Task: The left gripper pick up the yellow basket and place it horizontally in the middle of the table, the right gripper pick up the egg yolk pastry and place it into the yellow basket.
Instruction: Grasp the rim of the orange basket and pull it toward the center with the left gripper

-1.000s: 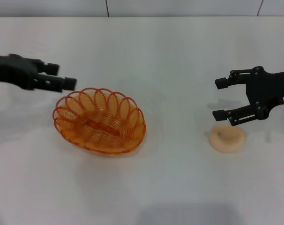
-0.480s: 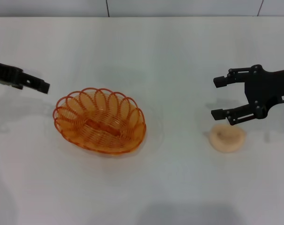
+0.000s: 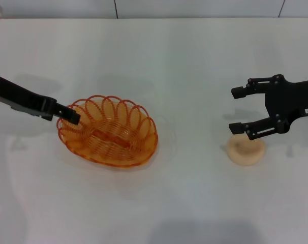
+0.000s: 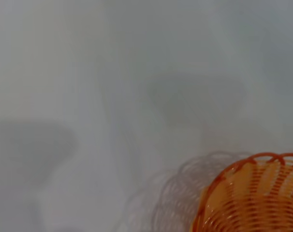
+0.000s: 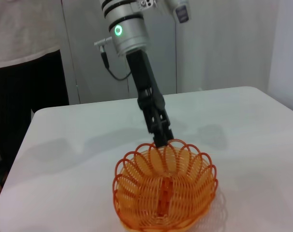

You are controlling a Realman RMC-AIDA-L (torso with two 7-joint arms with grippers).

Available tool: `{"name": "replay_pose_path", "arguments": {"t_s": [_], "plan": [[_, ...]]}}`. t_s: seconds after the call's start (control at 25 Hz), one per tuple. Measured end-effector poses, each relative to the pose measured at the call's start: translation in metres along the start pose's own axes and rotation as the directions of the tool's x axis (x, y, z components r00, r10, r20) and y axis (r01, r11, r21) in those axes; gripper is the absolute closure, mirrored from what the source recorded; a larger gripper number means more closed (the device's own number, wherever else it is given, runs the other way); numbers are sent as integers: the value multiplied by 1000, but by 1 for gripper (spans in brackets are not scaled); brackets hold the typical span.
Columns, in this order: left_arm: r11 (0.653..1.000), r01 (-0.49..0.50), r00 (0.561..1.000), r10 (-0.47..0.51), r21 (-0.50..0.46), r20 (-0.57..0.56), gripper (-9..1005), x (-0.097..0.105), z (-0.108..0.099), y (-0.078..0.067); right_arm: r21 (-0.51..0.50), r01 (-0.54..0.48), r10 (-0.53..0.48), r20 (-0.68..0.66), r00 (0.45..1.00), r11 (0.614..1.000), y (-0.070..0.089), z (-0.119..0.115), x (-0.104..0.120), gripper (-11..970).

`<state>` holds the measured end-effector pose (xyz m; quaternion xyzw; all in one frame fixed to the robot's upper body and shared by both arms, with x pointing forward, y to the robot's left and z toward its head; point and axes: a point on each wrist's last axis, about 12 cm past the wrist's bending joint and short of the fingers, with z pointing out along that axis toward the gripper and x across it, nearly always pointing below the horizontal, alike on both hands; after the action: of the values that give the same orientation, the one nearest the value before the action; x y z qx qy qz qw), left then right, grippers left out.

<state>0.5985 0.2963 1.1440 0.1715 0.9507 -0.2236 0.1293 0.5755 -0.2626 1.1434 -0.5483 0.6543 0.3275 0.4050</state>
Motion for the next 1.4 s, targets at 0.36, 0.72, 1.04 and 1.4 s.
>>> {"name": "replay_pose_path", "arguments": {"t_s": [0.36, 0.72, 1.04, 1.4], "plan": [[1000, 10, 1000, -9, -29, 22, 230, 1, 17, 0, 8, 9, -9, 3, 1000, 1000, 1, 1, 2, 105], [999, -5, 1000, 6, -45, 24, 354, 0, 25, -1, 19, 10, -10, 11, 1000, 1000, 2, 1, 4, 105], [999, -3, 1000, 3, -41, 18, 626, 0, 25, -2, 20, 9, -10, 11, 1000, 1000, 2, 1, 4, 105], [999, 34, 999, -34, -5, 28, 916, 0, 25, -6, 37, 12, -13, 12, 1000, 999, 3, -4, 6, 106]]}}
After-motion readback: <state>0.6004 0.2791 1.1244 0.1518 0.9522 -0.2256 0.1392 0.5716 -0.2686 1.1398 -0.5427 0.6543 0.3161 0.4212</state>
